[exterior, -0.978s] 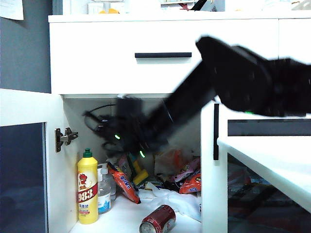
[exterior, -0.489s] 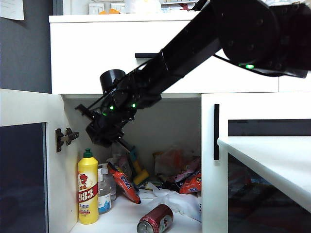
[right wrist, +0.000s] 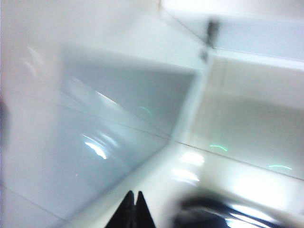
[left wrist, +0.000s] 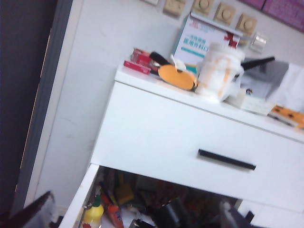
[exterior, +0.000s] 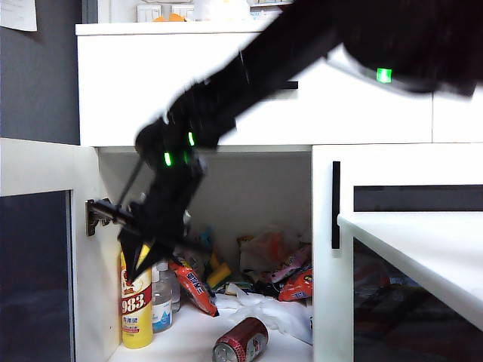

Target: Open the left door of the white cabinet, pick up a can of beverage from the table on the right, place it inside the cabinet, and finally close the cabinet door.

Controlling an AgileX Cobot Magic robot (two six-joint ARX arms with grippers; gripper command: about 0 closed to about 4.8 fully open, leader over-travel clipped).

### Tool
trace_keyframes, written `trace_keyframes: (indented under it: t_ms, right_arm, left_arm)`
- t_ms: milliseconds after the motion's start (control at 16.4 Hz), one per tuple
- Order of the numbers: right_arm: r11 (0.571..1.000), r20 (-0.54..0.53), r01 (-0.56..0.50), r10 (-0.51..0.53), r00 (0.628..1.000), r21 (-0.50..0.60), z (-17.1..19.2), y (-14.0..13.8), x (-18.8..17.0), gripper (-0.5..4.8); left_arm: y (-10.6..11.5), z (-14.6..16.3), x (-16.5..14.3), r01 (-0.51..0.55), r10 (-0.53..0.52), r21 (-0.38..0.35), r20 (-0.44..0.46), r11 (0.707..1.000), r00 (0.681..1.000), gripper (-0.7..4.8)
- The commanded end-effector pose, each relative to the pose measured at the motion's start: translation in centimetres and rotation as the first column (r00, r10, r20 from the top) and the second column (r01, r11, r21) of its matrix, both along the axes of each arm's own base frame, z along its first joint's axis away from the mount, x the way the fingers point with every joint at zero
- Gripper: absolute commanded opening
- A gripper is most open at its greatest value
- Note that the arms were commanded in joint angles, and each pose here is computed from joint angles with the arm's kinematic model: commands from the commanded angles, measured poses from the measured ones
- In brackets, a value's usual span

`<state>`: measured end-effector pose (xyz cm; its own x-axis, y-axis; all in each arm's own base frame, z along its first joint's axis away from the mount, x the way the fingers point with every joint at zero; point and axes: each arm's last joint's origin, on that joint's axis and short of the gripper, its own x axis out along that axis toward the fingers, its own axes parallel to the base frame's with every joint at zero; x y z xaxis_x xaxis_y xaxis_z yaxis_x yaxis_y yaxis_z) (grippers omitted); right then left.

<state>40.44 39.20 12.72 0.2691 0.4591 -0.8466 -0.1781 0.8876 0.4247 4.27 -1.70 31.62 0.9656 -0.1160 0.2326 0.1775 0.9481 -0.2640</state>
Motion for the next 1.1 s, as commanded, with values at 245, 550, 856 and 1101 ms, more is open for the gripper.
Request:
trace_keyframes:
  t_ms: [245, 550, 856, 1101]
  right_arm:
    - [0.94, 0.115, -0.261, 0.291, 0.95, -0.221, 11.7, -2.9, -3.9, -0.05]
    - [0.95, 0.36, -0.203, 0.28, 0.89, -0.236, 26.4, -8.9, -9.5, -0.06]
    - [0.976, 0.629, -0.042, 0.169, 0.759, -0.212, 39.1, -19.8, -19.8, -0.06]
    - [0.991, 0.843, 0.101, 0.024, 0.537, -0.093, 45.4, -31.4, -30.9, -0.06]
  left_arm:
    - [0.9, 0.4, -1.0, 0.011, -0.009, -0.046, 0.06, 0.999, 0.998, 4.79]
    - [0.5, 0.1, -1.1, 0.148, -0.148, 0.014, 0.06, 0.989, 0.987, 4.79]
    - [-0.2, -0.9, -1.1, 0.326, -0.326, 0.102, -0.014, 0.94, 0.945, 4.79]
    - [-0.3, -1.6, -1.0, 0.337, -0.328, 0.122, -0.09, 0.934, 0.94, 4.08]
